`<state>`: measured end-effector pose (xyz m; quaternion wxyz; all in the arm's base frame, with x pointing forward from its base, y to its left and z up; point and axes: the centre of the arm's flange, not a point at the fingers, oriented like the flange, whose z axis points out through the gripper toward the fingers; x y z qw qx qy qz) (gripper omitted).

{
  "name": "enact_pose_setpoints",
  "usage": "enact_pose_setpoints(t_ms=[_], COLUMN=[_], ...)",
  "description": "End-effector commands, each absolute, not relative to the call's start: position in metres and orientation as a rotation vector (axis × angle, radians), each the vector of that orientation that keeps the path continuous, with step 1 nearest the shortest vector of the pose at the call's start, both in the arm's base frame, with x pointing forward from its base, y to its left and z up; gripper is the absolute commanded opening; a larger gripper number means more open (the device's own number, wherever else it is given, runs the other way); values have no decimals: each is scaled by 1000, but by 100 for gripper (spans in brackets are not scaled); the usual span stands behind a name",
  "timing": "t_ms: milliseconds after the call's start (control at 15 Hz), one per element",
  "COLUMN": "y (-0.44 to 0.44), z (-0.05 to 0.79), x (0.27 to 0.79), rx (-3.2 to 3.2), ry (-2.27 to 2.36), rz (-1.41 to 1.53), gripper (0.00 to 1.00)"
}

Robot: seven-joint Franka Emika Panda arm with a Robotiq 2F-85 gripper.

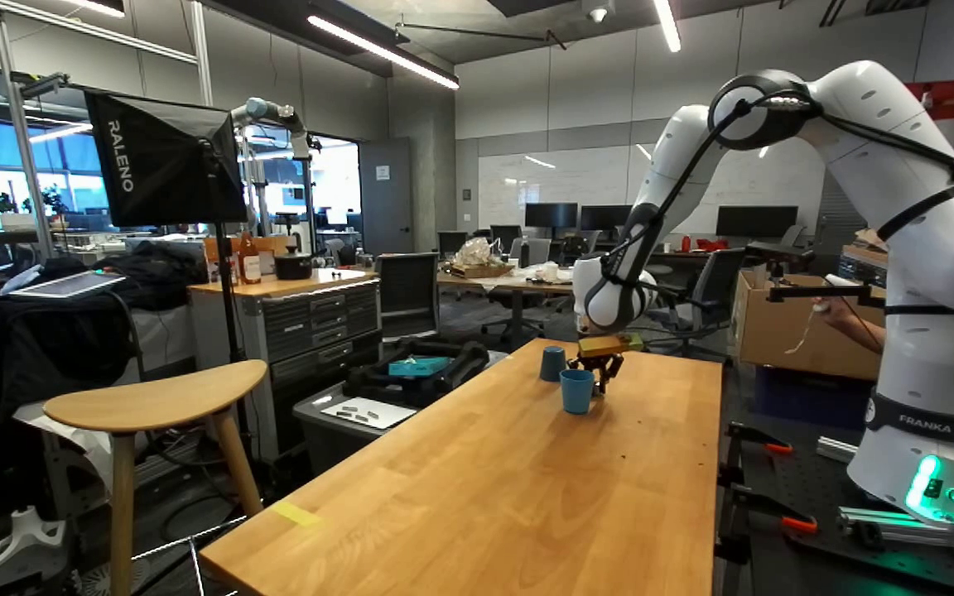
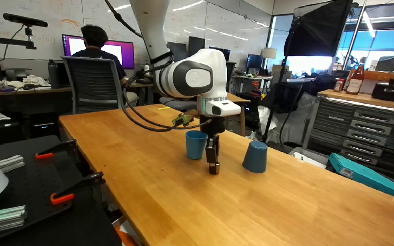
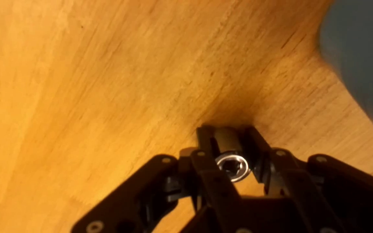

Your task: Pick the silver object from the table and put it in the blue cup

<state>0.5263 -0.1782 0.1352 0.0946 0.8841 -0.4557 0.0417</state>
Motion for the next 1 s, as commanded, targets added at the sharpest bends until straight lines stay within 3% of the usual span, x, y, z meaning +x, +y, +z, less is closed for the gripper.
enact_pose_setpoints(t_ms=[0, 533, 933], y=[-177, -168, -128], z=[170, 259, 268], x=[522, 524, 512], rx=[2653, 2770, 2887], ry=[-1293, -1231, -1122], rz=[127, 127, -24], gripper=[13, 12, 12])
